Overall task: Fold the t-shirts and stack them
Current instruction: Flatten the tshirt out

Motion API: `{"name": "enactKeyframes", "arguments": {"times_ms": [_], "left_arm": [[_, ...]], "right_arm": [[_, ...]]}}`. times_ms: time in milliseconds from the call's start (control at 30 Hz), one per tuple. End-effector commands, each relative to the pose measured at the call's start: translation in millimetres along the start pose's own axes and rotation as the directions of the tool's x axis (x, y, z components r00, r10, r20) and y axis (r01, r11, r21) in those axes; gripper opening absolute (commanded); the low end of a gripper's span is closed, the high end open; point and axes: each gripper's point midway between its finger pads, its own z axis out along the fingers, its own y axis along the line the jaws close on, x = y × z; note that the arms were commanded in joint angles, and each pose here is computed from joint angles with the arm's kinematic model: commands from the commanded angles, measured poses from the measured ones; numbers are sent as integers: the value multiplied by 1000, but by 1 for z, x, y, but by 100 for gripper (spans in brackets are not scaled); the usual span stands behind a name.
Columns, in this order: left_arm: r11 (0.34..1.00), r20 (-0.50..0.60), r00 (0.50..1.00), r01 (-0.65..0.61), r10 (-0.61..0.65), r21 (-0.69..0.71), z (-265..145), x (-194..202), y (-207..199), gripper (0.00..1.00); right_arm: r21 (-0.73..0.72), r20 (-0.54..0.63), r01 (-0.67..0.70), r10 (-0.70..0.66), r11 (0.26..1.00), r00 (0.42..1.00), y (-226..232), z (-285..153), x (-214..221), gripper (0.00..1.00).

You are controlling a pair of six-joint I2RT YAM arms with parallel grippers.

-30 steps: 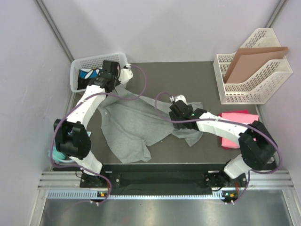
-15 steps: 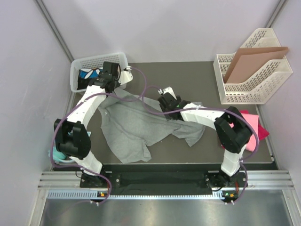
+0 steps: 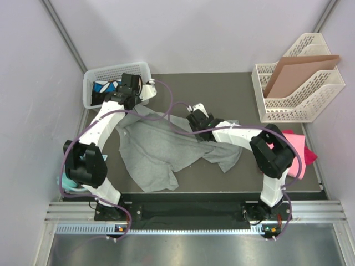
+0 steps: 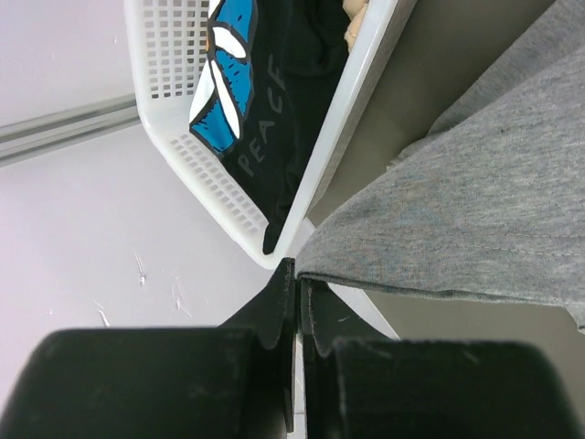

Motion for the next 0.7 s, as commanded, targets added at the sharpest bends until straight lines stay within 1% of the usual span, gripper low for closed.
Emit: {"name": "enactKeyframes", "arguments": {"times_ms": [0,167,433,667], "left_arm": [[998,24,1000,15,-14,-66,-18,1,20,0],[996,18,1000,2,0,-87,-20,-1,30,0],[995,11,1000,-9,10,-98,-24,-6,43,0],[995,11,1000,-12,14,-101,-29,-5,46,0]], "right_arm": [[-30,95,-37,40,999,995,-5,-27,-24,62],[-61,102,-28,34,998,994,4,-32,-21,63],[-84,84,-16,23,996,996,20,-22,-11,63],[-25,77,-19,21,1000,997,11,-11,-10,63]]}}
